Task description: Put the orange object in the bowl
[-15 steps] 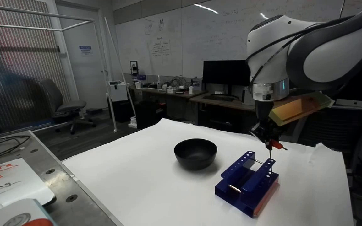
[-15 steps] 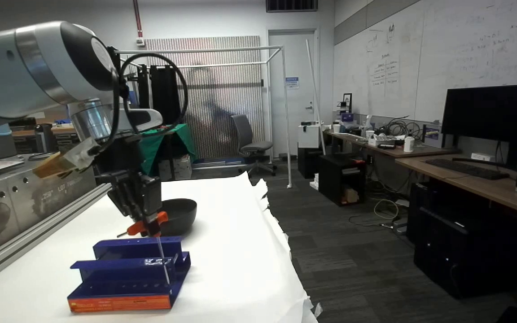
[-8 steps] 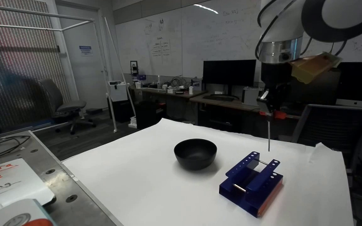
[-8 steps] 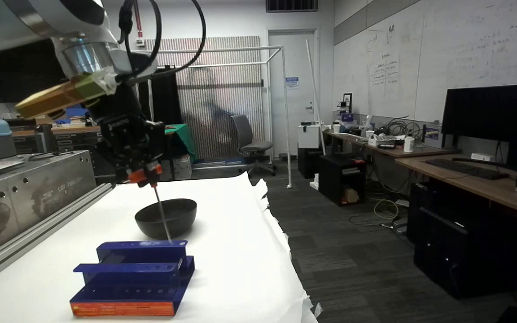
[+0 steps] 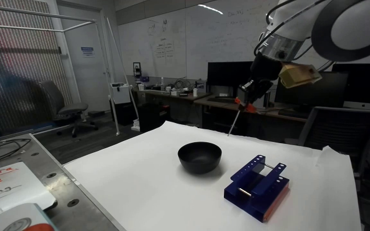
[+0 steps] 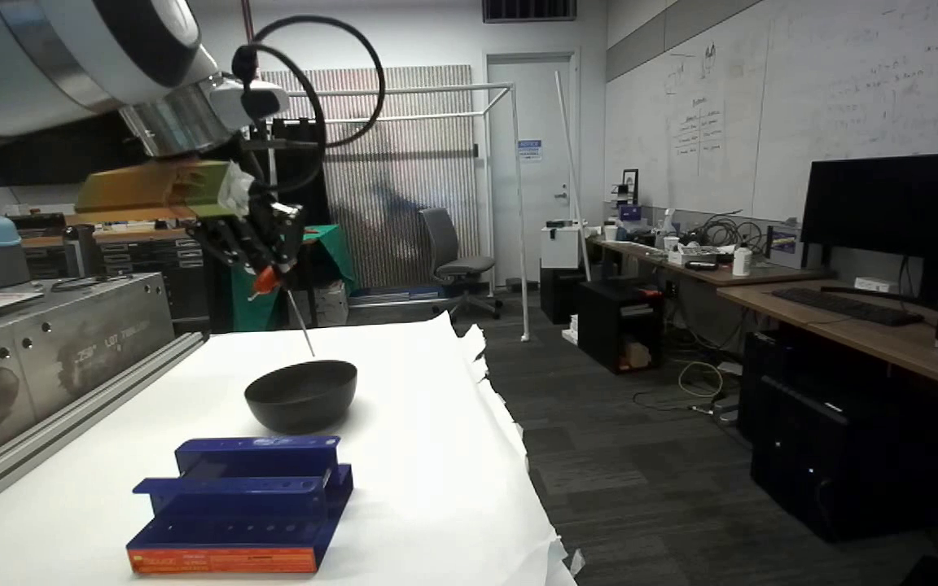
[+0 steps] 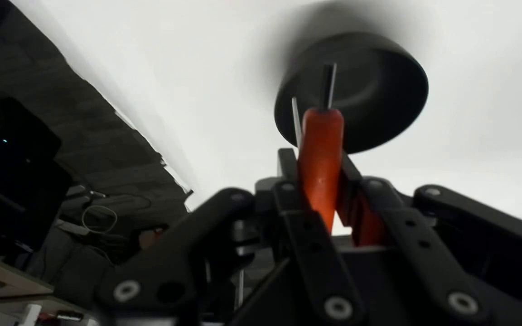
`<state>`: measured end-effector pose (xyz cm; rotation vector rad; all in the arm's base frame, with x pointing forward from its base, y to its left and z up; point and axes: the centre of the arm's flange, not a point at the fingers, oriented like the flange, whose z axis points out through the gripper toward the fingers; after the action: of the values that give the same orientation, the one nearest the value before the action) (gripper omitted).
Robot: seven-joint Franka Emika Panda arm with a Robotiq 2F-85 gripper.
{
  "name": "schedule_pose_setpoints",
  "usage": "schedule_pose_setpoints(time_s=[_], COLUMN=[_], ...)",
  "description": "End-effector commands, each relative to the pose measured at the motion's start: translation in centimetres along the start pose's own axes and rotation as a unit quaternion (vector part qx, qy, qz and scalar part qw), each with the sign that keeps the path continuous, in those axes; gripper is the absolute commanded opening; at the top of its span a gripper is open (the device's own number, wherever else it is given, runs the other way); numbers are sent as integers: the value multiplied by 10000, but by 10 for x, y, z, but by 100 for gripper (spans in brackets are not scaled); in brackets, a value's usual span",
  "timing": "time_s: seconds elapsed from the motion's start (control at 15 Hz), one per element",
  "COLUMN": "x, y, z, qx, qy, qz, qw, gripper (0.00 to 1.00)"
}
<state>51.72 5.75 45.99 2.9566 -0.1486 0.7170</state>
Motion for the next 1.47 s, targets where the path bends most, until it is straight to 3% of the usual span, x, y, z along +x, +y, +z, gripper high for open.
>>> schedule_pose_setpoints(time_s=[0.0,0.27,0.53,0.73,0.8,0.87,1.27,1.4], x=[-2,-16,-34,-35,-33,-31,-21,-22], y=[-22,-43,-55,-62,-63,-65,-65,-61], z=[49,109,160,177,181,184,179,153], qx=[486,974,1144,1251,1278,1295,1269,1118], qy=[689,716,573,599,596,589,524,482], qz=[157,226,169,164,150,138,15,-253], qw=[9963,9924,9916,9902,9899,9897,9905,9922], gripper=[11,12,12,14,36,47,92,100])
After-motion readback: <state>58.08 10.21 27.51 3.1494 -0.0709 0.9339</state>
